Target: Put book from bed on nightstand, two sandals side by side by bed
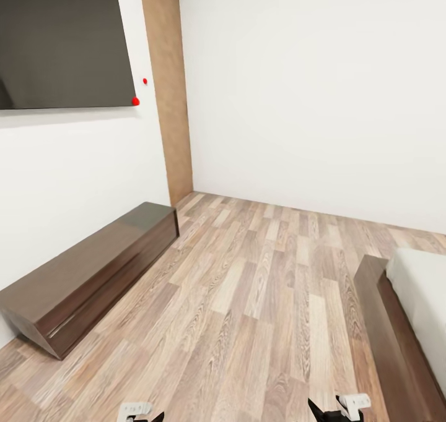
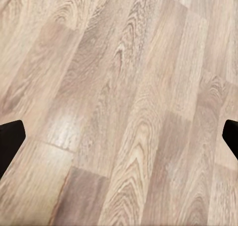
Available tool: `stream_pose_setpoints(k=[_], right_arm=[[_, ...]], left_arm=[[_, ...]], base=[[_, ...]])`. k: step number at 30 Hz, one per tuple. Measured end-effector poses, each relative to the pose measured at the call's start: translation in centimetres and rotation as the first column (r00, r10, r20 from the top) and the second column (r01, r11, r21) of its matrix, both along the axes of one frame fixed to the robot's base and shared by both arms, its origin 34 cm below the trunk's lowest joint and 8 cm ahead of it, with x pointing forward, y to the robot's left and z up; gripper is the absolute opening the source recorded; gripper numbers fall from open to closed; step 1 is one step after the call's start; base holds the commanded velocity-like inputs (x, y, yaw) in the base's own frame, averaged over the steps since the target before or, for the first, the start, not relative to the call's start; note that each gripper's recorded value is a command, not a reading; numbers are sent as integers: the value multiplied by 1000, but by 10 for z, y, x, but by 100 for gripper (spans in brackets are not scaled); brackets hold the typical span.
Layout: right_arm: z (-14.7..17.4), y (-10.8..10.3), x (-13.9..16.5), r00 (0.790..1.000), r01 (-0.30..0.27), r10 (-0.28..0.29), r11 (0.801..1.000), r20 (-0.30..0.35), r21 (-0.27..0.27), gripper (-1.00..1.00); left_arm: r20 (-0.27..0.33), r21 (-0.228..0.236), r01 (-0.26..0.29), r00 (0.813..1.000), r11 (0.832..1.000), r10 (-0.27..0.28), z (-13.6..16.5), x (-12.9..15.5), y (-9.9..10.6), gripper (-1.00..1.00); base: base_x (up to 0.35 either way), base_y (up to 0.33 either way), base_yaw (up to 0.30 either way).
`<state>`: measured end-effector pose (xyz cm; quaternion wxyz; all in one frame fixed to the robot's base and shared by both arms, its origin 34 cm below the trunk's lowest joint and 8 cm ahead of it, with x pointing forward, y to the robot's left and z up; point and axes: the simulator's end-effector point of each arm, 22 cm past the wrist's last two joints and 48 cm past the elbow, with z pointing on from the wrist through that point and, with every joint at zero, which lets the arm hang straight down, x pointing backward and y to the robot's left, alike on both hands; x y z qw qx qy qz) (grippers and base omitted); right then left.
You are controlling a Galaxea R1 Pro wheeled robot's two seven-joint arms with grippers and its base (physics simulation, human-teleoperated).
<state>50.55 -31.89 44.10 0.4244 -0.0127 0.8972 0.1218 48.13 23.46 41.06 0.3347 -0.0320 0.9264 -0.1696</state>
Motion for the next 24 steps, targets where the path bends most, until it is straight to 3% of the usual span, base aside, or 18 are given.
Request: stream_pose_setpoints(k=[18,24], right_arm=[[0,0,0,1000,-1,1,1000,0,1,100],[0,0,0,1000,-1,1,1000,1,1,100]], left_arm=[[0,0,0,1000,1000,0,0,0,0,100],[1,0,0,1000,1000,0,0,0,0,100]], base=[[1,0,-265],[166,0,-71]])
